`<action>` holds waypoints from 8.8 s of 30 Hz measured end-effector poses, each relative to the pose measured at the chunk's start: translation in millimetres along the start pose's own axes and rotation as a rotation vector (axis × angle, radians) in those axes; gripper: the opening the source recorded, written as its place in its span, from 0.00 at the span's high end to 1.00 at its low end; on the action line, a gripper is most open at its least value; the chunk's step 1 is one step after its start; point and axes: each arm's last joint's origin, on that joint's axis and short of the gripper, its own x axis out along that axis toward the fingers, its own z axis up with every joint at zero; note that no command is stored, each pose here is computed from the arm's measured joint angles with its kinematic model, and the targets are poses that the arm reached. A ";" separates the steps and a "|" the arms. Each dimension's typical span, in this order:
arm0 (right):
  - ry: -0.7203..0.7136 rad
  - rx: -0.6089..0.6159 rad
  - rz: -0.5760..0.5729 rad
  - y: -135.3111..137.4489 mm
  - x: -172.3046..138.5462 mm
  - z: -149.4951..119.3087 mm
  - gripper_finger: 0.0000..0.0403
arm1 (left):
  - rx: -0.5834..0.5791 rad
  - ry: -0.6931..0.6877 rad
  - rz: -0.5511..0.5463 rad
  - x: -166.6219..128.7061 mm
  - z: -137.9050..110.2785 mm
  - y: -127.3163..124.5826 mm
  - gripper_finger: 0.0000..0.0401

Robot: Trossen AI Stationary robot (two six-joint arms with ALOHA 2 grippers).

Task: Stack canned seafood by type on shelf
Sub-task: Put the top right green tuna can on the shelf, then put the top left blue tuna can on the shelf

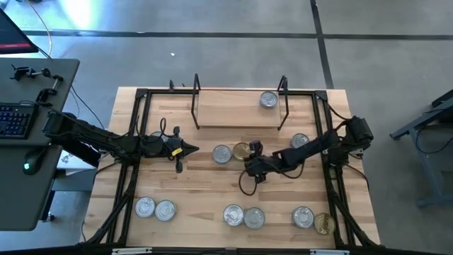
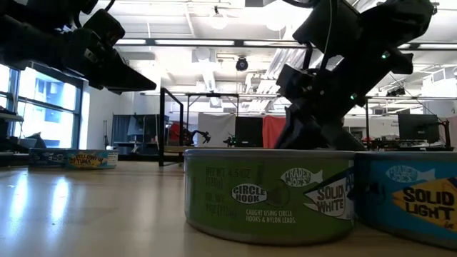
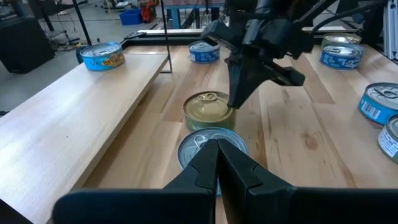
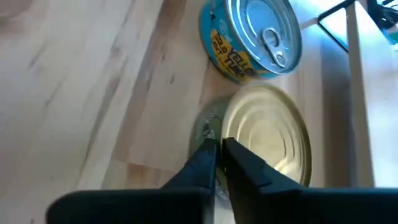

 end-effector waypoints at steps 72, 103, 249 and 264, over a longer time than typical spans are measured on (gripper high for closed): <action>0.239 0.540 -0.255 -229.7 65.7 5.0 0.83 | 0.007 -0.002 -0.004 0.0 -0.1 -0.1 1.00; -0.983 0.452 0.101 -79.1 -8.9 116.1 0.77 | -0.034 0.008 -0.048 -4.6 -1.4 -13.5 1.00; -0.486 0.134 0.208 -36.3 22.8 105.2 0.34 | 0.082 0.518 -0.280 43.6 40.3 -47.3 1.00; -0.459 0.404 0.254 -24.2 -2.3 114.8 0.34 | 0.449 0.574 -0.364 18.1 13.1 -108.4 0.97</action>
